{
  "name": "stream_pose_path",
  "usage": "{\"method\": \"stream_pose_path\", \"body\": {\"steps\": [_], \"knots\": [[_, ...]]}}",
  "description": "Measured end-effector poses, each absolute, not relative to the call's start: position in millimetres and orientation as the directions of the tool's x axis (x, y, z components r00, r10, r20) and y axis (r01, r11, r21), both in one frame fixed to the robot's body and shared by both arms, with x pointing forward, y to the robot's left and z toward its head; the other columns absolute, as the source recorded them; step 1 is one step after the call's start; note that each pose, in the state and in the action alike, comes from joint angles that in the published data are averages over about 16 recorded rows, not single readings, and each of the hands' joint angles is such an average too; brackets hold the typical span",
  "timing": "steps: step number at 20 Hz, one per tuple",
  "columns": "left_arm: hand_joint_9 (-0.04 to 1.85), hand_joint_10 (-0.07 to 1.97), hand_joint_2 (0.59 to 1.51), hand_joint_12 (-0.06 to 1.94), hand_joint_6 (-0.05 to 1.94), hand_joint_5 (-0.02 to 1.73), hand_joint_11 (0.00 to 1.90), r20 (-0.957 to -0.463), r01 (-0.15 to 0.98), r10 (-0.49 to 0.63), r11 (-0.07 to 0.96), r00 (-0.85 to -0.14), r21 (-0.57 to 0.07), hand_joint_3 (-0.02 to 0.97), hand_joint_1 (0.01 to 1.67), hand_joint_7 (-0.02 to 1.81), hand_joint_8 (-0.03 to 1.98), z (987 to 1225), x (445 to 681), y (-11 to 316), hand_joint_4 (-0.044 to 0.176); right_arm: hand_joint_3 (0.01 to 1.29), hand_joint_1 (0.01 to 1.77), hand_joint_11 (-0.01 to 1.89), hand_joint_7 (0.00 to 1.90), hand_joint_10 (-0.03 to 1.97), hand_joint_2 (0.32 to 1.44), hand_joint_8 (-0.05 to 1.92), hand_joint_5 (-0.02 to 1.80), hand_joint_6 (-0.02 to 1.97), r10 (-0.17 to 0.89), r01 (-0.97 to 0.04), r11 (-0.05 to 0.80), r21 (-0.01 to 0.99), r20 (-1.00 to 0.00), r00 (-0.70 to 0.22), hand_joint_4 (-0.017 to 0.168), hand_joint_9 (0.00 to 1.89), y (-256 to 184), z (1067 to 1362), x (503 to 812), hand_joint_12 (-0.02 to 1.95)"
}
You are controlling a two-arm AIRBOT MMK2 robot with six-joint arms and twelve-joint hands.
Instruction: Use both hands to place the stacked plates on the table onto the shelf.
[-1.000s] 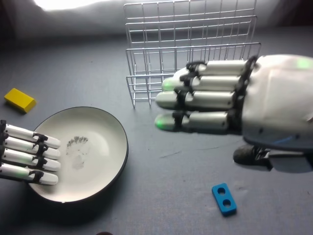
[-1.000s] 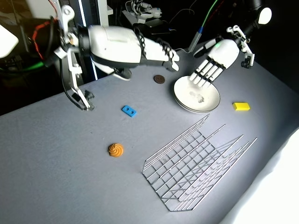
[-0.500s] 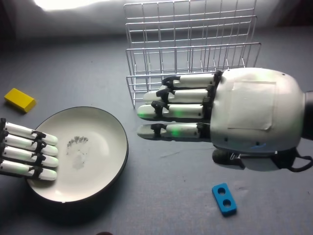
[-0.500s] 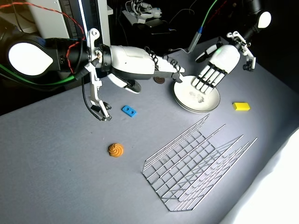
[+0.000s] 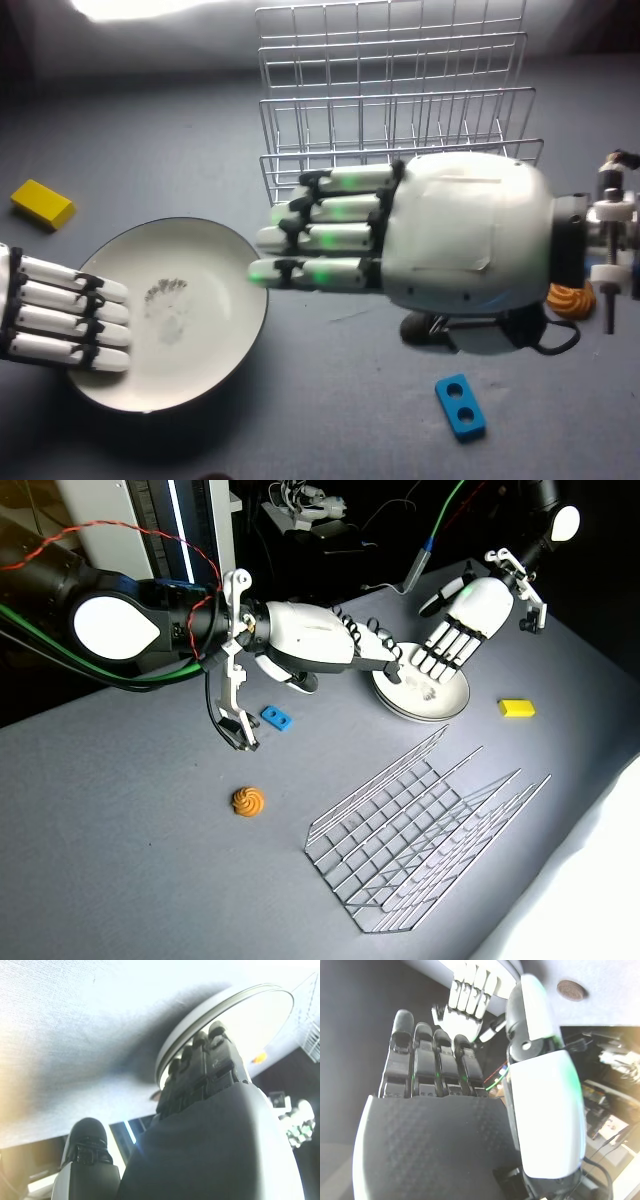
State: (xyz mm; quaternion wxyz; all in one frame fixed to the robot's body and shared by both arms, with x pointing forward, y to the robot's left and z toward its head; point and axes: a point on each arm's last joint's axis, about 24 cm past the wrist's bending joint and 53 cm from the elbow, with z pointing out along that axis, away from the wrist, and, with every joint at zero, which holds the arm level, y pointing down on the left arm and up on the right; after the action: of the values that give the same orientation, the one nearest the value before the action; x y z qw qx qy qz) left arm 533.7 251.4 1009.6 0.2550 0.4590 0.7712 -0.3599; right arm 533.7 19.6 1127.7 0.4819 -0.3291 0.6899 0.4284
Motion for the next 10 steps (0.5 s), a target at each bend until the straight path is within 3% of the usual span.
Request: {"method": "stream_pose_path", "body": {"steps": [10], "knots": [[0.02, 0.0, 1.149, 0.0, -0.01, 0.0, 0.02, -0.742, 0.889, 0.492, 0.289, -0.456, -0.356, 0.037, 0.02, -0.01, -0.01, 1015, 527, 207, -0.002, 0.01, 1.04, 0.01, 0.04, 0.02, 1.1, 0.02, 0.06, 0.02, -0.059, -0.872, 0.419, 0.253, -0.951, -0.304, 0.005, 0.09, 42, 1111, 553, 0.55]]}}
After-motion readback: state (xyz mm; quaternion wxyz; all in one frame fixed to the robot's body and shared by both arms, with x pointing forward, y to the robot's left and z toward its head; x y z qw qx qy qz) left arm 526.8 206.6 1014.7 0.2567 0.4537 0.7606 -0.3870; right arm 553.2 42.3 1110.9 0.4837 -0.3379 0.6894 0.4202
